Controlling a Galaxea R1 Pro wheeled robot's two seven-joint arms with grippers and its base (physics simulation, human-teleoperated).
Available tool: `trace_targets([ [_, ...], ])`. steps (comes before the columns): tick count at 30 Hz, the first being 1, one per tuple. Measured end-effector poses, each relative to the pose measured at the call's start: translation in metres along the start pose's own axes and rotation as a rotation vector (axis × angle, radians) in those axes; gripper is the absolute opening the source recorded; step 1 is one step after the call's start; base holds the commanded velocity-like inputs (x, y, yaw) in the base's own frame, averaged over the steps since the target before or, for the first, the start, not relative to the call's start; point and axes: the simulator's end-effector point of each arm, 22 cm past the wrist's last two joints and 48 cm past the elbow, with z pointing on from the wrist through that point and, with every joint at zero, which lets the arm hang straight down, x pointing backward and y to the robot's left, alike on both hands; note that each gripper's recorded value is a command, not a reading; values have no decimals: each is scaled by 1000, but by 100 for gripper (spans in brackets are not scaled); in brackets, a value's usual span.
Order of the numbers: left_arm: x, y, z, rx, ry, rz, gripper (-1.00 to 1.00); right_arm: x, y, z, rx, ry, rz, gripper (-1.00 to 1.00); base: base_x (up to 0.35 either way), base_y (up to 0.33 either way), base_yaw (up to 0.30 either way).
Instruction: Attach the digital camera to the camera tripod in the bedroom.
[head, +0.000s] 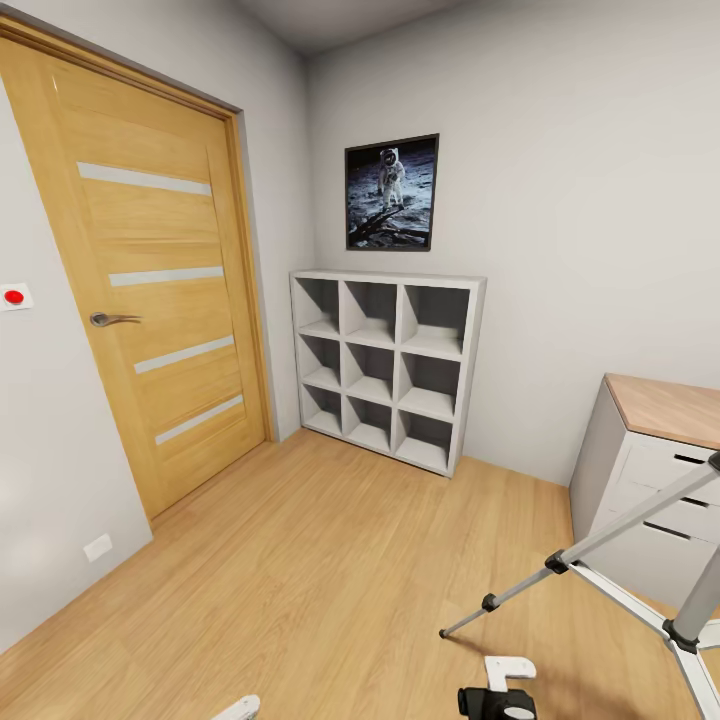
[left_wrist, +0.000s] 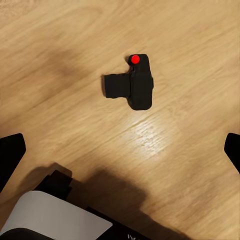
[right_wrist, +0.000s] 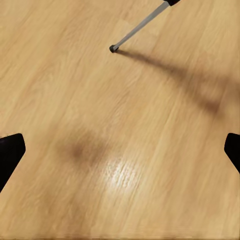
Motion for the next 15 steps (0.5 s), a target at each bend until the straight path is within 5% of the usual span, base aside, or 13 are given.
trace_targets([
  [15, 9, 2, 19, 1, 4, -2, 100, 27, 4, 15, -7, 64, -9, 100, 0, 0, 0],
])
